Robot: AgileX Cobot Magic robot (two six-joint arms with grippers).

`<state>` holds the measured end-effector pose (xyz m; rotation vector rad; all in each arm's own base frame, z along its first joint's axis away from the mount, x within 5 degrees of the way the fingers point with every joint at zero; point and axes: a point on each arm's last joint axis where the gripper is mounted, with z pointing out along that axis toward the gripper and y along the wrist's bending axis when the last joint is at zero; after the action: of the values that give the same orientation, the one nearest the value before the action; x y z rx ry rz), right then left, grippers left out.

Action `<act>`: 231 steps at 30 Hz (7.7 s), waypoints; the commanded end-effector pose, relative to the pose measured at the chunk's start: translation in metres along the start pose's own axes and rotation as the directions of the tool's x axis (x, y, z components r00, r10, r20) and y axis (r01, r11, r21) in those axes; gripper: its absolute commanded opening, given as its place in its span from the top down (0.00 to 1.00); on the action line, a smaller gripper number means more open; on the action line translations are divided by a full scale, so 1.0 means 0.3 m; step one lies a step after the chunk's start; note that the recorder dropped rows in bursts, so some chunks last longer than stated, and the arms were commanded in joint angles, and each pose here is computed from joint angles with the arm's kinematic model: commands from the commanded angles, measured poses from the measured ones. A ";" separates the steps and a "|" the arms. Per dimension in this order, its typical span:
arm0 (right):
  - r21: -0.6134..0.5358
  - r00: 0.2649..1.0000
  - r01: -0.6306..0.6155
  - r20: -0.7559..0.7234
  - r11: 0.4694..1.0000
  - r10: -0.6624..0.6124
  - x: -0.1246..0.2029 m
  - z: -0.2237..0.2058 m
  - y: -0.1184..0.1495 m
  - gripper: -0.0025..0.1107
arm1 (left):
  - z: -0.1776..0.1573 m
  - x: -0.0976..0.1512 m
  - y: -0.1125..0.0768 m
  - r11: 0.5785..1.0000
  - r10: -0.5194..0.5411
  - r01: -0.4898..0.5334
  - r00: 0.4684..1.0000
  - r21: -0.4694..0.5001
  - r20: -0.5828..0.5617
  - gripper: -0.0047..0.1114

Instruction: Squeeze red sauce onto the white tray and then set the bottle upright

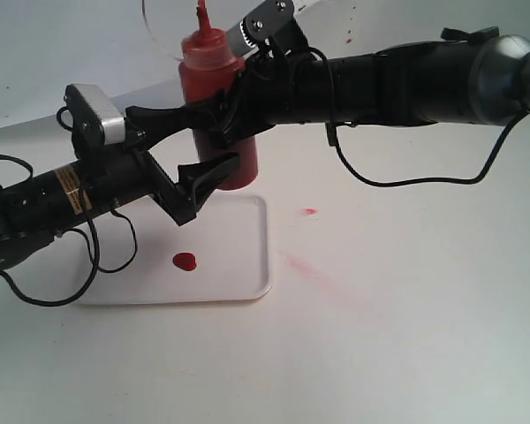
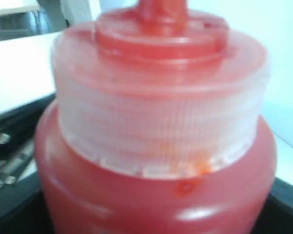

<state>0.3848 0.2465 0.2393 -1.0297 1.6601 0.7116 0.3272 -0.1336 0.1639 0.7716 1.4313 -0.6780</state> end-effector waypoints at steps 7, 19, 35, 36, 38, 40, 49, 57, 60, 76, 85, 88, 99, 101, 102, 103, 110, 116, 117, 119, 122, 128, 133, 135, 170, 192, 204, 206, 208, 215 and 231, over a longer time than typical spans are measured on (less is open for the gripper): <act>0.156 0.998 0.066 -0.024 0.986 -0.063 0.001 -0.055 -0.109 0.98 | 0.007 -0.032 -0.023 0.998 0.034 -0.037 0.998 0.051 0.051 0.18; 0.237 0.998 -0.022 -0.052 0.971 0.036 0.193 -0.133 -0.359 0.98 | 0.007 -0.032 -0.023 0.998 0.034 -0.037 0.998 0.051 0.051 0.18; 0.158 0.993 -0.111 0.045 0.981 0.105 0.352 0.044 -0.529 0.98 | 0.007 -0.032 -0.023 0.998 0.036 -0.039 0.998 0.050 0.051 0.18; 0.158 0.993 -0.117 0.047 0.981 0.110 0.361 0.053 -0.535 0.98 | 0.007 -0.032 -0.023 0.998 0.036 -0.039 0.998 0.050 0.051 0.18; 0.138 0.991 -0.125 0.061 0.983 0.118 0.370 0.067 -0.540 0.98 | 0.007 -0.032 -0.023 0.998 0.036 -0.039 0.998 0.050 0.051 0.18; 0.114 0.991 -0.122 0.075 0.986 0.114 0.370 0.085 -0.535 0.98 | 0.007 -0.032 -0.023 0.998 0.035 -0.037 0.998 0.051 0.051 0.18; 0.088 0.995 -0.086 0.066 0.992 0.080 0.361 0.145 -0.489 0.98 | 0.007 -0.032 -0.023 0.998 0.035 -0.037 0.998 0.051 0.051 0.18; 0.117 0.995 -0.087 0.053 0.989 0.081 0.366 0.145 -0.497 0.78 | 0.007 -0.032 -0.023 0.998 0.037 -0.039 0.998 0.050 0.051 0.18; 0.135 0.996 -0.088 0.044 0.987 0.083 0.369 0.144 -0.502 0.26 | 0.007 -0.032 -0.023 0.998 0.037 -0.039 0.998 0.050 0.051 0.18; 0.033 0.955 0.052 0.292 0.998 -0.059 -0.107 -0.055 -0.412 0.05 | 0.007 -0.032 -0.023 0.998 0.037 -0.039 0.998 0.050 0.051 0.18; 0.110 0.975 0.139 0.159 0.984 -0.156 -0.379 -0.269 -0.310 0.41 | 0.007 -0.034 -0.024 0.998 0.035 -0.038 0.998 0.054 0.051 0.18; 0.130 0.988 0.154 0.001 0.979 -0.156 -0.390 -0.318 -0.288 0.73 | 0.005 -0.050 -0.025 0.997 0.044 -0.047 0.997 0.053 0.062 0.18; 0.112 0.965 0.113 -0.248 0.987 -0.083 -0.471 -0.497 -0.165 0.98 | -0.042 -0.220 -0.104 0.949 0.195 -0.221 0.972 0.226 0.132 0.52; 0.128 0.962 0.113 -0.263 0.985 -0.076 -0.493 -0.533 -0.143 0.98 | -0.055 -0.248 -0.122 0.929 0.232 -0.263 0.962 0.260 0.145 0.66; 0.138 0.961 0.105 -0.271 0.985 -0.064 -0.500 -0.547 -0.136 0.98 | -0.062 -0.266 -0.127 0.929 0.226 -0.259 0.962 0.265 0.151 0.75; 0.144 0.957 0.110 -0.282 0.984 -0.065 -0.508 -0.563 -0.126 0.98 | -0.068 -0.286 -0.131 0.933 0.207 -0.243 0.966 0.265 0.156 0.84; 0.207 0.944 0.086 -0.329 0.975 -0.013 -0.547 -0.662 -0.064 0.98 | -0.120 -0.414 -0.165 0.941 0.174 -0.219 0.967 0.259 0.185 0.96; 0.336 0.973 0.082 -0.230 0.938 -0.002 -0.532 -0.752 0.013 0.98 | -0.216 -0.492 -0.193 0.981 0.167 -0.181 0.973 0.072 0.162 0.96; 0.370 0.978 0.085 -0.210 0.925 -0.006 -0.518 -0.770 0.028 0.98 | -0.242 -0.506 -0.198 0.984 0.170 -0.175 0.974 0.021 0.152 0.96; 0.427 0.987 0.074 -0.163 0.901 -0.004 -0.478 -0.803 0.064 0.98 | -0.278 -0.513 -0.202 0.987 0.159 -0.153 0.980 -0.059 0.120 0.96; 0.529 0.998 0.043 -0.062 0.848 -0.012 -0.415 -0.851 0.109 0.98 | -0.343 -0.538 -0.216 0.980 0.122 -0.098 0.984 -0.174 0.130 0.96; 0.633 0.984 -0.152 0.168 0.759 0.056 -0.270 -0.937 0.210 0.98 | -0.491 -0.588 -0.276 0.946 0.059 0.024 0.968 -0.323 0.243 0.96; 0.673 0.972 -0.190 0.231 0.714 0.040 -0.193 -1.001 0.283 0.98 | -0.590 -0.590 -0.325 0.912 0.078 0.019 0.973 -0.411 0.217 0.96; 0.678 0.969 -0.197 0.245 0.708 0.035 -0.169 -1.021 0.311 0.98 | -0.634 -0.586 -0.343 0.891 0.059 0.043 0.976 -0.451 0.208 0.96; 0.659 0.954 -0.244 0.297 0.711 0.052 -0.121 -1.062 0.379 0.98 | -0.977 -0.617 -0.550 0.787 0.192 0.121 0.884 -0.606 0.427 0.96; 0.662 0.954 -0.240 0.295 0.710 0.047 -0.121 -1.063 0.378 0.98 | -0.992 -0.573 -0.531 0.611 0.164 0.230 0.899 -0.758 0.406 0.96; 0.661 0.954 -0.242 0.296 0.710 0.049 -0.121 -1.063 0.378 0.98 | -0.964 -0.423 -0.513 0.587 -0.005 -0.077 0.995 -0.806 -0.099 0.96; 0.661 0.954 -0.242 0.296 0.710 0.049 -0.121 -1.063 0.378 0.98 | -0.951 -0.374 -0.500 0.590 -0.036 -0.073 0.993 -0.804 -0.116 0.96; 0.661 0.954 -0.242 0.296 0.710 0.049 -0.121 -1.063 0.378 0.98 | -0.940 -0.323 -0.488 0.595 -0.069 -0.068 0.989 -0.801 -0.134 0.96; 0.662 0.954 -0.240 0.295 0.711 0.047 -0.121 -1.063 0.378 0.98 | -0.912 -0.175 -0.466 0.602 -0.162 -0.020 0.976 -0.798 -0.146 0.96; 0.661 0.954 -0.242 0.296 0.710 0.049 -0.121 -1.063 0.378 0.98 | -0.904 -0.071 -0.463 0.602 -0.242 -0.005 0.952 -0.798 -0.188 0.96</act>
<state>0.1472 0.0429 0.3709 -0.2530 1.5890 0.2486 0.0527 0.0005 0.1805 0.0673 1.8598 0.0643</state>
